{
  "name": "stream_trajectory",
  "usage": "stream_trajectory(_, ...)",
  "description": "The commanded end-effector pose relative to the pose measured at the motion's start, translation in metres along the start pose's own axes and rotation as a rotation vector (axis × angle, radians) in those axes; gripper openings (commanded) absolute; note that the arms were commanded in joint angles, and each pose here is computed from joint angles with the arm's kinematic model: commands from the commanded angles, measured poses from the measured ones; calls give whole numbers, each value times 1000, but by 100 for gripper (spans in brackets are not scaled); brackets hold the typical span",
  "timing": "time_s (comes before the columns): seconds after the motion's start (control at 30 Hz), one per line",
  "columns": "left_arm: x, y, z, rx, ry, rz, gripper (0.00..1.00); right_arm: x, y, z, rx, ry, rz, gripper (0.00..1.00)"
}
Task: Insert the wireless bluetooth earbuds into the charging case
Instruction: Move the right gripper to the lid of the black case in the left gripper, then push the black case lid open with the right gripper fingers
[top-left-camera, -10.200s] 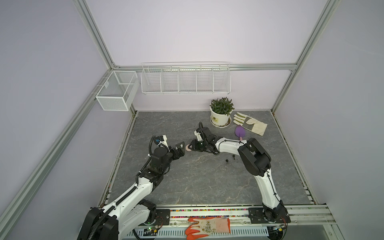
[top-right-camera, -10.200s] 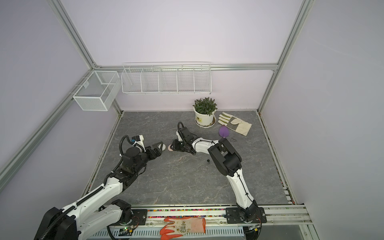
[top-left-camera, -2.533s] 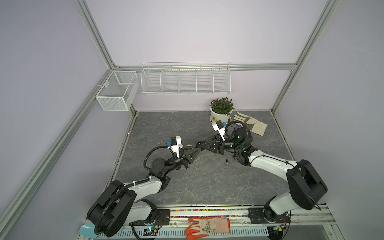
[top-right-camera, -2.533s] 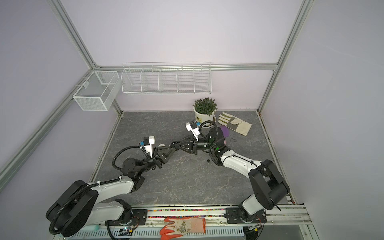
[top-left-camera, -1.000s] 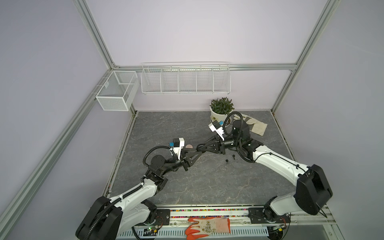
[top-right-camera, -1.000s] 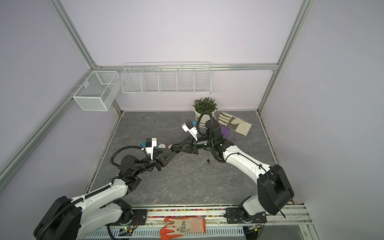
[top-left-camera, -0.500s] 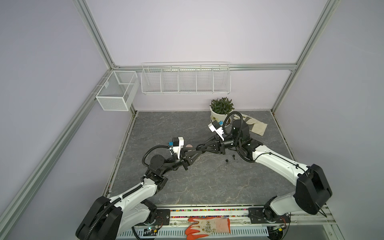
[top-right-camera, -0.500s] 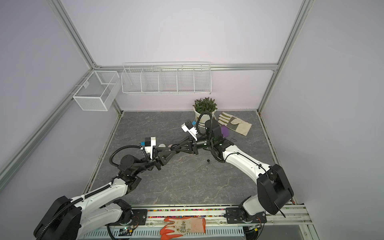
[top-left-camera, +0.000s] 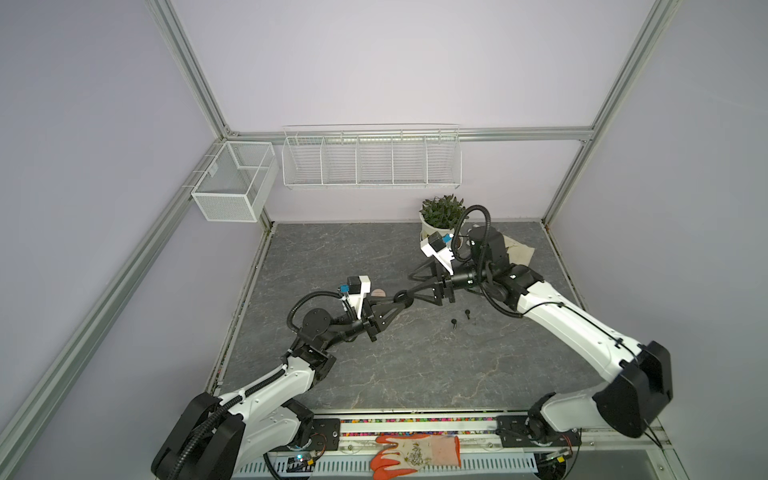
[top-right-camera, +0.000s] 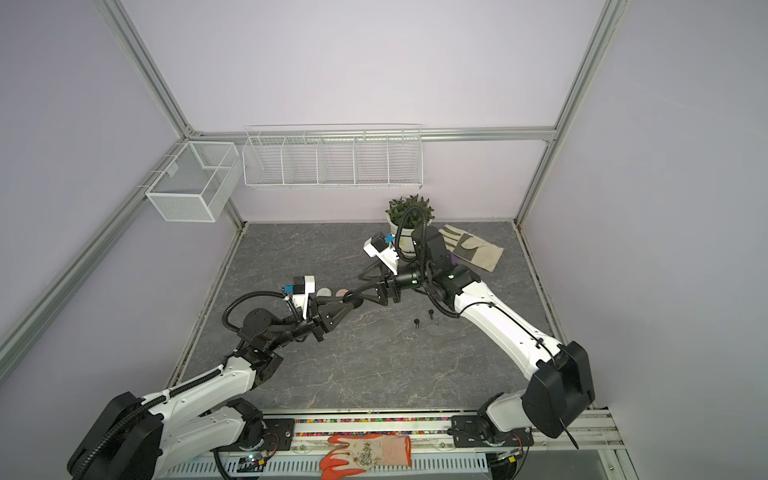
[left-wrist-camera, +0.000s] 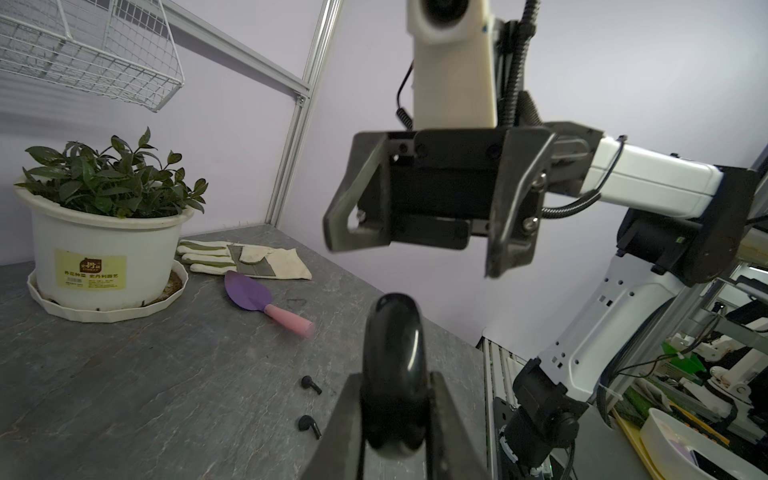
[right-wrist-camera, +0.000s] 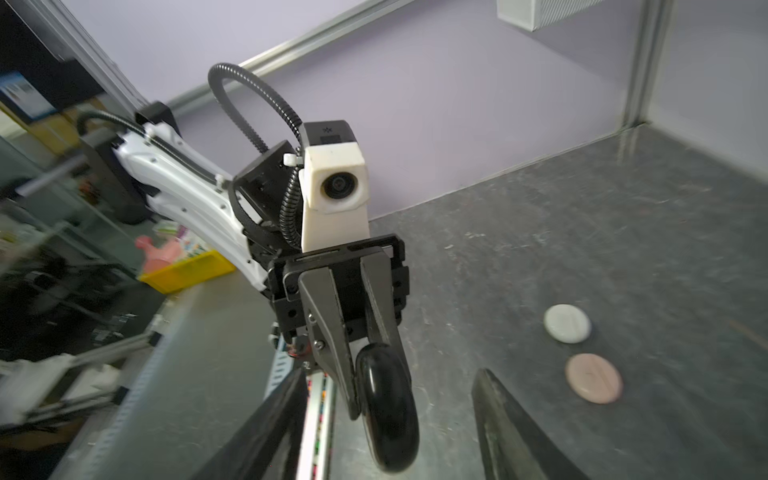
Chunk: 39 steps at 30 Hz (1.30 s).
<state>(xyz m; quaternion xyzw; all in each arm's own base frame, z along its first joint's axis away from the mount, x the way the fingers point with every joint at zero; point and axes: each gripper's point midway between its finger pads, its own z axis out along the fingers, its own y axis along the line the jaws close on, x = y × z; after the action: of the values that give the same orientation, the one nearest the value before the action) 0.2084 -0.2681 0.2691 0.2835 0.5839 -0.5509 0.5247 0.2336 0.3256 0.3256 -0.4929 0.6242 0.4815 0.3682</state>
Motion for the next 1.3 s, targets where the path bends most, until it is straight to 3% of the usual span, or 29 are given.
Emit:
stream_trajectory(0.0, 0, -2, 2, 7, 34, 69, 0, 29, 8, -18, 112, 156, -259, 67)
stream_trajectory(0.17, 6, 1, 3, 3, 54, 96, 0, 47, -7, -16, 270, 315, -511, 74)
stream_trajectory(0.47, 25, 8, 4, 2, 106, 145, 0, 46, -16, -2, 320, 326, -573, 74)
stream_trajectory(1.0, 38, 9, -3, -3, 139, 155, 0, 70, -23, 16, 344, 459, -687, 76)
stream_trajectory(1.27, 43, 10, -3, 0, 155, 142, 0, 63, -24, 26, 333, 428, -693, 75)
